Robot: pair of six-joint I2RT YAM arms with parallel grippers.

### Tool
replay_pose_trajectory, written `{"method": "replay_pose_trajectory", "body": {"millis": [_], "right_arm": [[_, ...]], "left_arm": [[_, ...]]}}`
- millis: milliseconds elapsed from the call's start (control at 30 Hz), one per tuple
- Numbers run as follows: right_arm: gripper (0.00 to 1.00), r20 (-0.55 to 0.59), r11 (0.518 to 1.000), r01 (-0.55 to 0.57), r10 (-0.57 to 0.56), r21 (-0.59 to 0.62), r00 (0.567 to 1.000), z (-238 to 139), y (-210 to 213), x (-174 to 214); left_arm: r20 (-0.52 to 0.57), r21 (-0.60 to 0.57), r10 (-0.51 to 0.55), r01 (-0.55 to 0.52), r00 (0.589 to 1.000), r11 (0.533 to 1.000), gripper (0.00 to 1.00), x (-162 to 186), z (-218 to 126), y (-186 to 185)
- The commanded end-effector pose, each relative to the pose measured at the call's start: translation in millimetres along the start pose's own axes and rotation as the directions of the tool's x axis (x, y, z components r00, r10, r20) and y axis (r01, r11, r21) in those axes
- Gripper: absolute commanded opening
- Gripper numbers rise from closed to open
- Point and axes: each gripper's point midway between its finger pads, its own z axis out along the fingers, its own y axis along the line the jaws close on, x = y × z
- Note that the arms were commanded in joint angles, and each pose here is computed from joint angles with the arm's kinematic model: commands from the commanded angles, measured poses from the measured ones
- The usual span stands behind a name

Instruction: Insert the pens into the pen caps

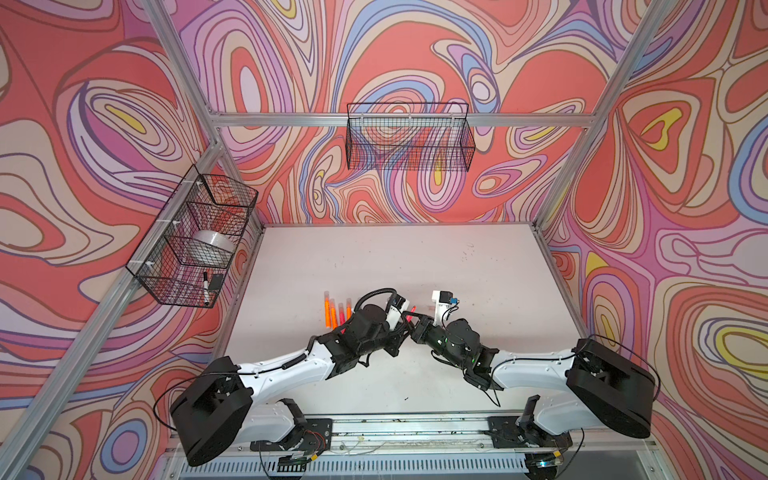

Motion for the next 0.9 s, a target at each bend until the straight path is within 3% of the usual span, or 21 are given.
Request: {"method": "replay_pose_trajectory", "body": {"millis": [0, 100, 267, 400, 633, 767, 867], "right_arm": [[0.00, -0.052, 1.000, 0.008, -0.009, -0.017, 0.999, 4.3, 6.9, 14.4], [0.12, -0.045, 1.000, 0.012, -0.012, -0.012, 0.999, 3.8, 5.8, 13.2], [0.48, -0.030, 0.999, 0.039, -0.039, 0.003, 0.999, -2.4, 5.6, 7.4], [0.64, -0.007, 0.994, 0.076, -0.076, 0.079, 0.997, -15.4, -3.3, -3.0], [0.77, -0.016, 0.906, 0.169, -0.177, 0.387, 0.984, -49.3, -49.4, -23.5], [0.80, -0.050, 0.865, 0.171, -0.168, 0.471, 0.985, -56.4, -79.5, -26.4], [0.80, -0.077, 0.855, 0.124, -0.098, 0.503, 0.992, -51.2, -107.8, -32.8]], "left_arm": [[0.070, 0.026, 0.005, -0.007, 0.998, 1.000, 0.11, -17.2, -2.8, -8.0], [0.078, 0.007, 0.002, -0.002, 0.997, 1.000, 0.00, -18.5, -4.1, -4.9], [0.076, -0.059, -0.019, 0.023, 0.997, 0.998, 0.00, -13.3, -4.7, 8.3], [0.060, -0.197, -0.081, 0.091, 0.995, 0.976, 0.00, -1.9, -11.5, 37.8], [0.072, -0.407, -0.239, 0.247, 0.968, 0.879, 0.00, 36.5, -64.3, 97.1], [0.069, -0.434, -0.235, 0.241, 0.970, 0.868, 0.00, 21.9, -98.0, 91.5], [0.033, -0.469, -0.246, 0.232, 0.969, 0.852, 0.00, 21.8, -119.6, 89.7]]}}
